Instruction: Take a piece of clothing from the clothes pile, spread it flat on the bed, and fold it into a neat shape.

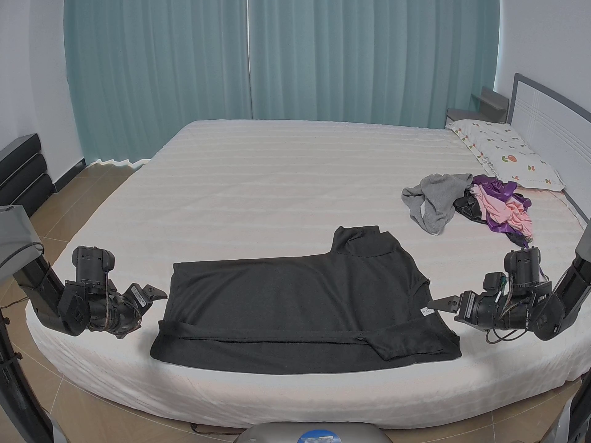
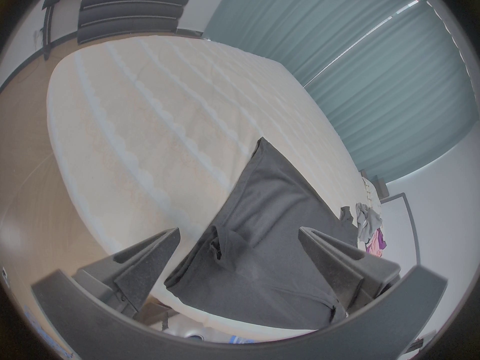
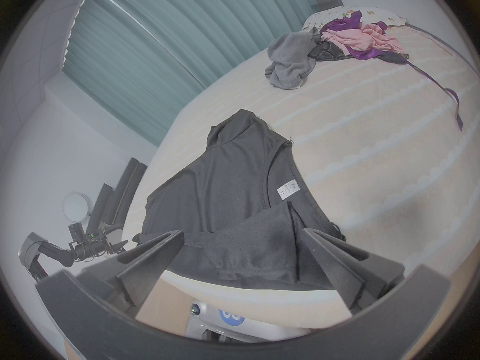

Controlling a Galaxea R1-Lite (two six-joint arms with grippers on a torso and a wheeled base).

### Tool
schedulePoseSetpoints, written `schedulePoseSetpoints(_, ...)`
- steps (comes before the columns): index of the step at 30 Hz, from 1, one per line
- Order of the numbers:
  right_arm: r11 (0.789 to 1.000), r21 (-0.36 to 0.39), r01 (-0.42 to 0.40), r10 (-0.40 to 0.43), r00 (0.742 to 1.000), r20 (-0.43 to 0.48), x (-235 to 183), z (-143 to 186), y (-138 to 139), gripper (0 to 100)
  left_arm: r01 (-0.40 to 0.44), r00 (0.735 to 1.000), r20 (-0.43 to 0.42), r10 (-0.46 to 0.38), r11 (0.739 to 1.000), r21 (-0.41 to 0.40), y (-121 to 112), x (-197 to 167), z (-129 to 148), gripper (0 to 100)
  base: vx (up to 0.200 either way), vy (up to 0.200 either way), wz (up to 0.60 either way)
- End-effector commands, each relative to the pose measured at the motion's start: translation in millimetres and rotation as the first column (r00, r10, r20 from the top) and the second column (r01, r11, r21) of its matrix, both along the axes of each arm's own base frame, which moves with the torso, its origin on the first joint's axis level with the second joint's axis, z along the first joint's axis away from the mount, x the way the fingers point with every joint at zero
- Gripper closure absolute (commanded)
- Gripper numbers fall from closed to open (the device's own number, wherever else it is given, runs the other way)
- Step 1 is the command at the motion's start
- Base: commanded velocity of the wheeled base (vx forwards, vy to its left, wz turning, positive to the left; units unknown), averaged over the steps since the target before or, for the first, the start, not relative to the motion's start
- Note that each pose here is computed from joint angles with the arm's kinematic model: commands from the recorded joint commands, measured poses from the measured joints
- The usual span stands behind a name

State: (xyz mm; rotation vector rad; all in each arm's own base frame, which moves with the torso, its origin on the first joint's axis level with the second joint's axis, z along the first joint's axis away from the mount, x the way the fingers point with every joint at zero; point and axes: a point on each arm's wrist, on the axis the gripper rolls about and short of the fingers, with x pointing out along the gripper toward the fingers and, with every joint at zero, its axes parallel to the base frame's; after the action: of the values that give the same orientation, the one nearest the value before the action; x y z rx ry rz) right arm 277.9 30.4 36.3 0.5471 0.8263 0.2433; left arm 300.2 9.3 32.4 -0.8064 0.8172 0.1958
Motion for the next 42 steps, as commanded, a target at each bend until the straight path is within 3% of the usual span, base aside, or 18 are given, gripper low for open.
schedulePoseSetpoints(1, 1.000, 0.022, 0.014, -0.013, 0.999, -0.047, -11.4, -11.8, -2.0, 0, 0.017, 1.000, -0.018, -0.018, 0.999, -0.044, -1.9, -6.5, 4.2, 0, 0.200, 0.000, 0.00)
schedulePoseSetpoints(11, 1.000, 0.021, 0.013, -0.012, 0.997, -0.070, -13.2, -17.4, -2.1, 0, 0.105, 0.984, -0.120, -0.128, 0.979, -0.176, -4.5, -18.1, -0.6, 0, 0.020, 0.000, 0.00)
schedulePoseSetpoints(20, 1.000, 0.020, 0.014, -0.013, 0.998, -0.069, -14.4, -16.4, -2.3, 0, 0.127, 0.988, -0.062, -0.141, 0.975, -0.181, -6.9, -27.8, 27.2, 0, 0.000, 0.000, 0.00)
schedulePoseSetpoints(28, 1.000, 0.019, 0.013, -0.012, 0.997, -0.071, -14.4, -17.2, -2.2, 0, 0.208, 0.958, -0.161, -0.238, 0.961, -0.185, -32.6, -37.9, 14.7, 0, 0.000, 0.000, 0.00)
schedulePoseSetpoints(35, 1.000, 0.019, 0.009, -0.007, 0.997, -0.071, -14.9, -17.0, -1.1, 0, 0.236, 0.932, -0.258, -0.256, 0.966, -0.107, -45.6, -29.0, -17.2, 0, 0.000, 0.000, 0.00)
schedulePoseSetpoints(42, 1.000, 0.016, 0.000, 0.002, 0.997, -0.081, -15.0, -19.9, 1.3, 0, 0.204, 0.946, -0.253, -0.203, 0.979, -0.023, -51.2, -3.9, -27.4, 0, 0.000, 0.000, 0.00)
